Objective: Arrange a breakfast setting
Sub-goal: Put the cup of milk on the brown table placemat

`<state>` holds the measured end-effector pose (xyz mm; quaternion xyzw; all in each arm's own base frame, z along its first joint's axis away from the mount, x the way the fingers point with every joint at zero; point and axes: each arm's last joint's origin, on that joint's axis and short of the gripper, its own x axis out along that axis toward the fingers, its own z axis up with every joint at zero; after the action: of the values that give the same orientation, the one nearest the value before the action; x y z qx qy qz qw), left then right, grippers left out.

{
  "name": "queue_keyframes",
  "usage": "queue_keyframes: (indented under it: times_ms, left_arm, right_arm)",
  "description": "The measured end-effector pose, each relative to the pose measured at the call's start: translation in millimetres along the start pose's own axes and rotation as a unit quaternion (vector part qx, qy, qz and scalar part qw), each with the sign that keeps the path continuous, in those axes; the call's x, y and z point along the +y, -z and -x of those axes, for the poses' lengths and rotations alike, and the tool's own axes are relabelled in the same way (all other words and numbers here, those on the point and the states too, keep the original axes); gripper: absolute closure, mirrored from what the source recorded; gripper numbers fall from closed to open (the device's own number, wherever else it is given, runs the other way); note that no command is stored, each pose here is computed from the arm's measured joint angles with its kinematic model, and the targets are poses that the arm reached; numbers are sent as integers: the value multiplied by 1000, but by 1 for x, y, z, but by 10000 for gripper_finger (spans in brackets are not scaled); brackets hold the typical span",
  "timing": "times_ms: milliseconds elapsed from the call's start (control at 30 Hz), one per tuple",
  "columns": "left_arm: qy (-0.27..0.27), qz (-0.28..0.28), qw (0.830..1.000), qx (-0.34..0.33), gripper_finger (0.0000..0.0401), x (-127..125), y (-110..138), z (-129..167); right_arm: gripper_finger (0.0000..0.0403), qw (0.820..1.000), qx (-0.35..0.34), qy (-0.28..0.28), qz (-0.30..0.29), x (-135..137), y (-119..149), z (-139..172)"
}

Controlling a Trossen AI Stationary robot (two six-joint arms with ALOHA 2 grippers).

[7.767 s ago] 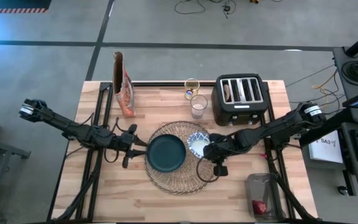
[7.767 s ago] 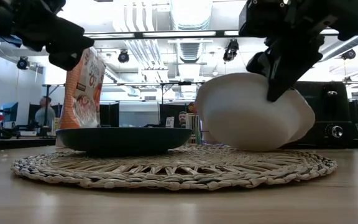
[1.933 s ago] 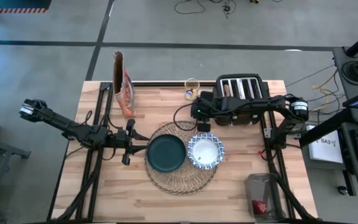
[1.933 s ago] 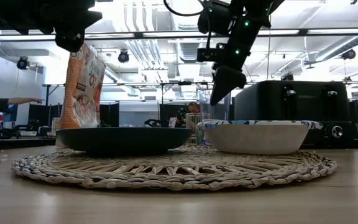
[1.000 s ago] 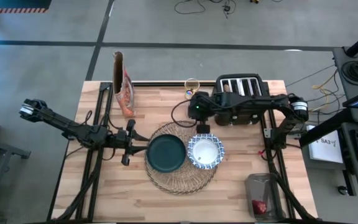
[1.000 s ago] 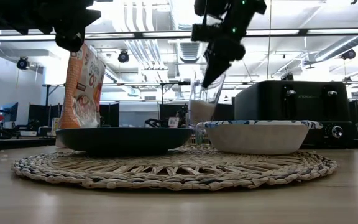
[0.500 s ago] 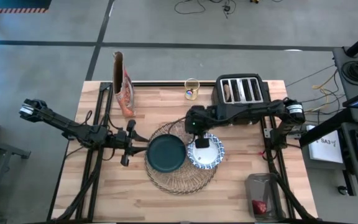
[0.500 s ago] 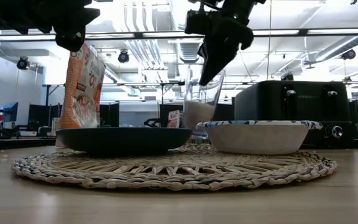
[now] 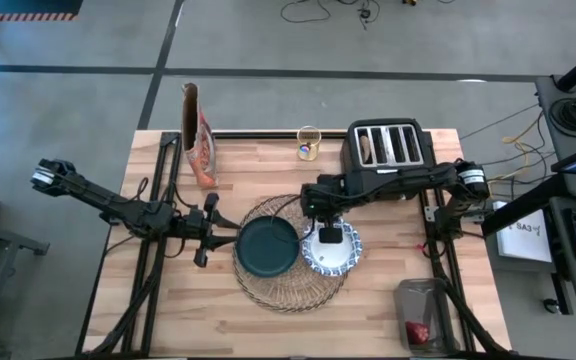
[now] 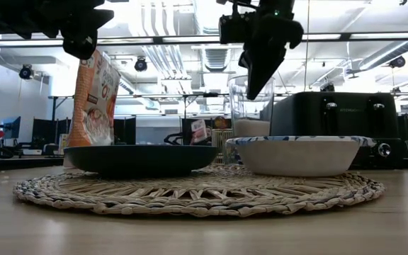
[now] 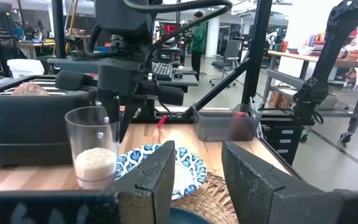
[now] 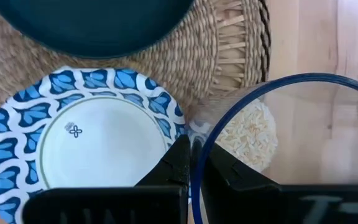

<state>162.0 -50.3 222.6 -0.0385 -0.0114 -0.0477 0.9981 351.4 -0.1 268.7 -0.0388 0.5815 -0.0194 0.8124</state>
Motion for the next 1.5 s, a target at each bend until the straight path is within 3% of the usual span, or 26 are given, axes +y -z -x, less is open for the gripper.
queue_keyframes:
  times_ms: [200,467,1200,1500]
  left_arm:
    - [0,0,1000,0,285,0,0,0]
    - [-1,0,1000,0,285,0,0,0]
    - [-1,0,1000,0,285,0,0,0]
    - [-1,0,1000,0,285,0,0,0]
  right_arm:
    - [394,999,-2,-45,7,12,-1,2]
    - [391,999,-3,-45,-6,15,-1,3]
    - [314,999,-11,-44,-8,15,-3,7]
    - [322,998,-31,-46,-11,14,-10,16]
